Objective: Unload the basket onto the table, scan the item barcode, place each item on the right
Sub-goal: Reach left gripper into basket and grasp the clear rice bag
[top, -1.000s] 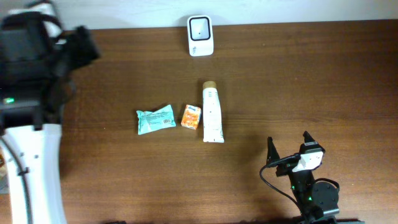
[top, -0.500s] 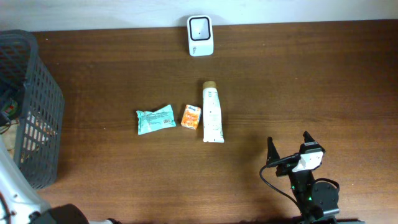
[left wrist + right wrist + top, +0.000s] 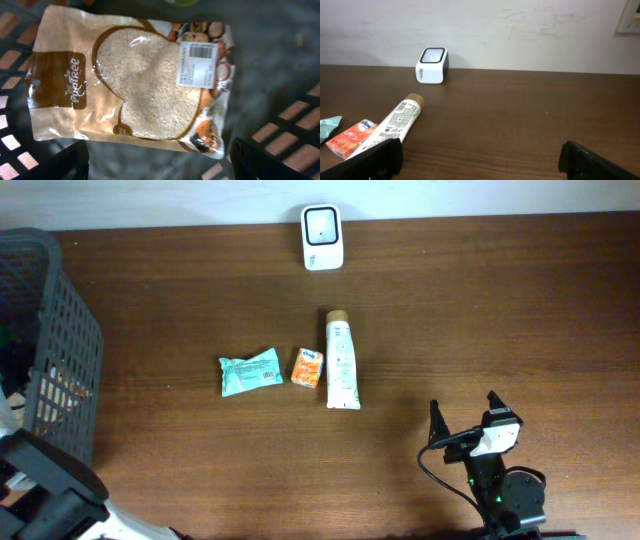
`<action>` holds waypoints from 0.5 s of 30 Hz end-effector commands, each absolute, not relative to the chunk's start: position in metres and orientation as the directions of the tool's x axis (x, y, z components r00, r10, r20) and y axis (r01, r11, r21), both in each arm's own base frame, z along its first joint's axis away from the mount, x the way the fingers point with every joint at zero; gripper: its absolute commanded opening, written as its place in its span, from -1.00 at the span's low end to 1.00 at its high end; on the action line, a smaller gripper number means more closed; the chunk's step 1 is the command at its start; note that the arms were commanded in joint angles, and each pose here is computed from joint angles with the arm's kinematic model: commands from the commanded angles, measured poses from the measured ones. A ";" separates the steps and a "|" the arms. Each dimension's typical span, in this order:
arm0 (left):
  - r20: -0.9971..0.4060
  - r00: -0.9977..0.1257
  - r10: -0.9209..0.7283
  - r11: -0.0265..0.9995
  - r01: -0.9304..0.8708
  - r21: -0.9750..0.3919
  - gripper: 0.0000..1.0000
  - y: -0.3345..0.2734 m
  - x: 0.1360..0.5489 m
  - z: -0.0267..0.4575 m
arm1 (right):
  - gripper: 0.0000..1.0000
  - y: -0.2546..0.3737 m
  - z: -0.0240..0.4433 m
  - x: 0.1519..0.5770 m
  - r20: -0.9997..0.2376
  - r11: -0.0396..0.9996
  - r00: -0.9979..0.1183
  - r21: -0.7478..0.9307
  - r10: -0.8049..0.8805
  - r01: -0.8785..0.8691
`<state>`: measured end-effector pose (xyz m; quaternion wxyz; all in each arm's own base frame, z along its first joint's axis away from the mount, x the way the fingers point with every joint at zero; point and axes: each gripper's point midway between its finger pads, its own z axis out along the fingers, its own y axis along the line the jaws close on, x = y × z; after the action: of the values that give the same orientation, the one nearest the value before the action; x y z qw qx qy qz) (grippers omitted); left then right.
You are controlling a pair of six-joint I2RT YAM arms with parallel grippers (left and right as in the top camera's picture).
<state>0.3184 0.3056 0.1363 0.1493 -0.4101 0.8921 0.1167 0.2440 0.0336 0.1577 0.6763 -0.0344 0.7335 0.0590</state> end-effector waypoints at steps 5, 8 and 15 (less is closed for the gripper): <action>-0.255 -0.727 -0.637 0.740 -0.670 0.060 0.76 0.312 0.310 0.081 | 0.97 0.033 0.154 0.244 -0.996 0.991 -0.088 0.032 0.021 -0.128; -0.189 -0.740 -0.646 0.745 -0.665 0.054 0.75 0.309 0.308 0.053 | 0.97 0.033 0.154 0.244 -0.996 0.991 -0.088 0.032 0.021 -0.128; -0.064 -0.751 -0.657 0.746 -0.660 0.089 0.72 0.308 0.297 -0.005 | 0.97 0.033 0.154 0.244 -0.996 0.991 -0.088 0.032 0.021 -0.128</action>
<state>0.3075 0.3135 0.0412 0.0666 -0.3600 0.9283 0.0655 0.2440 0.0336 0.1577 0.6763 -0.0342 0.7335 0.0591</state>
